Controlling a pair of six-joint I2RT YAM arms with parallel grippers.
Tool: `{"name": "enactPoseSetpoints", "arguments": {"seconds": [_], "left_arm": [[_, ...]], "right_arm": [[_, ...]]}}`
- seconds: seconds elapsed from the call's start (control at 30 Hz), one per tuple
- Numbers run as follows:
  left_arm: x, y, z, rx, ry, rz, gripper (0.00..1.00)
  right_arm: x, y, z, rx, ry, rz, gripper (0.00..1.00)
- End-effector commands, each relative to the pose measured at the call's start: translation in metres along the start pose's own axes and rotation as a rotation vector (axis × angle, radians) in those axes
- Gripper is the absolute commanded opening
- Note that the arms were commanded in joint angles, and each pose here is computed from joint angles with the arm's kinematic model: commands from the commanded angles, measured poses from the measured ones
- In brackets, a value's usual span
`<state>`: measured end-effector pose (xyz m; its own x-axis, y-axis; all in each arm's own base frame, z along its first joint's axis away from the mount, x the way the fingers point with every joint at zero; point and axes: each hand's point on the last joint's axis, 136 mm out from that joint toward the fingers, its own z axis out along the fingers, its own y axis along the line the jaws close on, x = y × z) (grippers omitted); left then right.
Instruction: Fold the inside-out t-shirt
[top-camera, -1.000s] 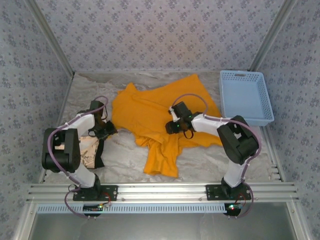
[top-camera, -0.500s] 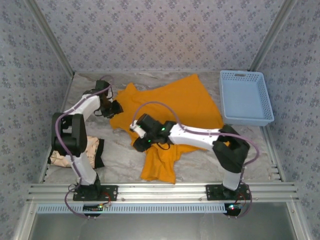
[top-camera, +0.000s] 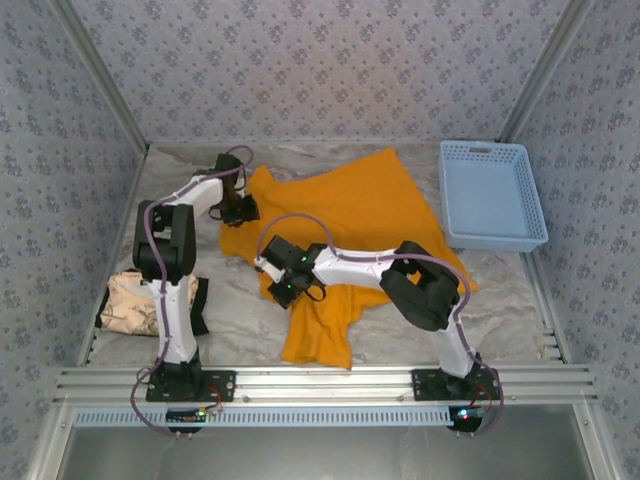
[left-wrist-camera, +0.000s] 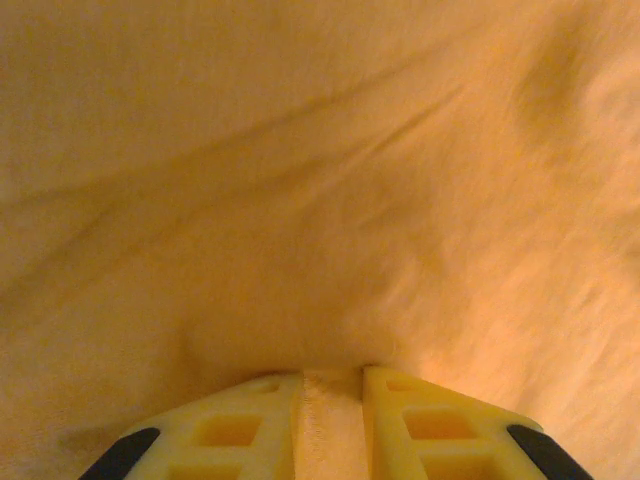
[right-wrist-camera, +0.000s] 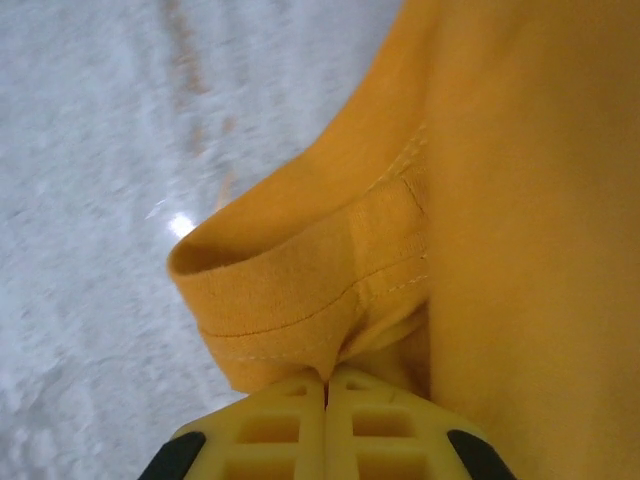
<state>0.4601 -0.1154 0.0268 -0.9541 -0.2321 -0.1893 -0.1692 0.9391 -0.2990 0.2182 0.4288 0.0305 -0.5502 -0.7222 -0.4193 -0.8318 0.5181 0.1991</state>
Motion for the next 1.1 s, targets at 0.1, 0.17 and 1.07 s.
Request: {"name": "enactPoseSetpoints", "arguments": {"seconds": [0.1, 0.17, 1.07], "left_arm": [[-0.015, 0.006, 0.021, -0.043, -0.001, 0.010, 0.22], [-0.019, 0.005, 0.026, -0.042, 0.000, 0.011, 0.21], [-0.038, 0.001, 0.013, -0.001, 0.026, 0.064, 0.30]], "right_arm": [[0.010, 0.079, -0.034, -0.271, 0.010, -0.209, 0.11], [0.013, 0.092, -0.040, -0.293, 0.012, -0.256, 0.18], [-0.029, 0.011, 0.003, 0.075, -0.023, -0.033, 0.43]]}}
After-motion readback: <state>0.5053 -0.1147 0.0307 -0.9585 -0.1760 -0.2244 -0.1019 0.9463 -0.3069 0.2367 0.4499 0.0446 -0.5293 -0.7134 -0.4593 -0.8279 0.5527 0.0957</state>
